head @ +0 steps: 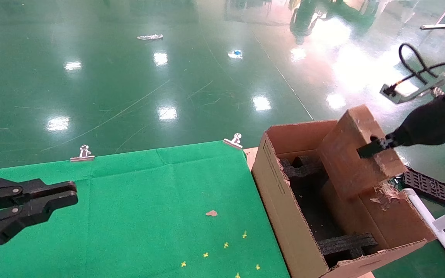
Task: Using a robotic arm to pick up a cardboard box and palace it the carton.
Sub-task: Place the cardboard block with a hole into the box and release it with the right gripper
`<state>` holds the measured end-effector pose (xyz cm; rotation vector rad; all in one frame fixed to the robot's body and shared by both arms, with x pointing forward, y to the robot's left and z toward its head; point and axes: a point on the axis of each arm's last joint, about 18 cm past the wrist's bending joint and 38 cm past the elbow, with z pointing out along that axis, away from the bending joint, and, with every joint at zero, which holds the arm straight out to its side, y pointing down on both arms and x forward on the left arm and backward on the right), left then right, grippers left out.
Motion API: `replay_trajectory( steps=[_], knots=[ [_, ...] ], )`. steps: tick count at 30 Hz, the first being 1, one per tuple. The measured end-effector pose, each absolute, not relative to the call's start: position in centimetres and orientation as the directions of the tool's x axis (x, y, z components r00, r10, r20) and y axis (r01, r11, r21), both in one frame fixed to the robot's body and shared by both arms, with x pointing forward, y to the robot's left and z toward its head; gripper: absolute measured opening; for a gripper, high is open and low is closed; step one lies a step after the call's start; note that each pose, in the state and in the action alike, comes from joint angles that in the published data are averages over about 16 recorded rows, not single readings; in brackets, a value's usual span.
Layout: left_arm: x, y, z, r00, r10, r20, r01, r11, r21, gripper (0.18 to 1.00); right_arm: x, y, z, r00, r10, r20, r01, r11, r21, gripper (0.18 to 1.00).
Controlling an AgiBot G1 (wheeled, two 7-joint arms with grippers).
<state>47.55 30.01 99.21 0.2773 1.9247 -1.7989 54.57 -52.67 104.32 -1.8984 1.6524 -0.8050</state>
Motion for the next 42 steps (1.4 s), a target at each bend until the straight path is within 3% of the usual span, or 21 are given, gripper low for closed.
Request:
replay_trajectory(
  steps=[10, 32, 42],
  knots=[
    [47.5, 30.0, 99.2, -0.861, -0.178, -0.477, 0.464, 0.112, -0.879, 0.31, 55.4, -54.9, 100.0, 0.008, -0.998, 0.059, -0.782, -0.043, -0.622, 0.304],
    [47.5, 30.0, 99.2, -0.861, -0.178, -0.477, 0.464, 0.112, -0.879, 0.793, 58.8, -56.0, 92.0, -0.045, -0.994, 0.102, -0.84, -0.018, -0.543, 0.302],
    [47.5, 30.0, 99.2, -0.861, -0.178, -0.477, 0.464, 0.112, -0.879, 0.936, 61.0, -55.7, 87.6, -0.043, -0.991, 0.126, -0.832, -0.034, -0.553, 0.301]
  ],
)
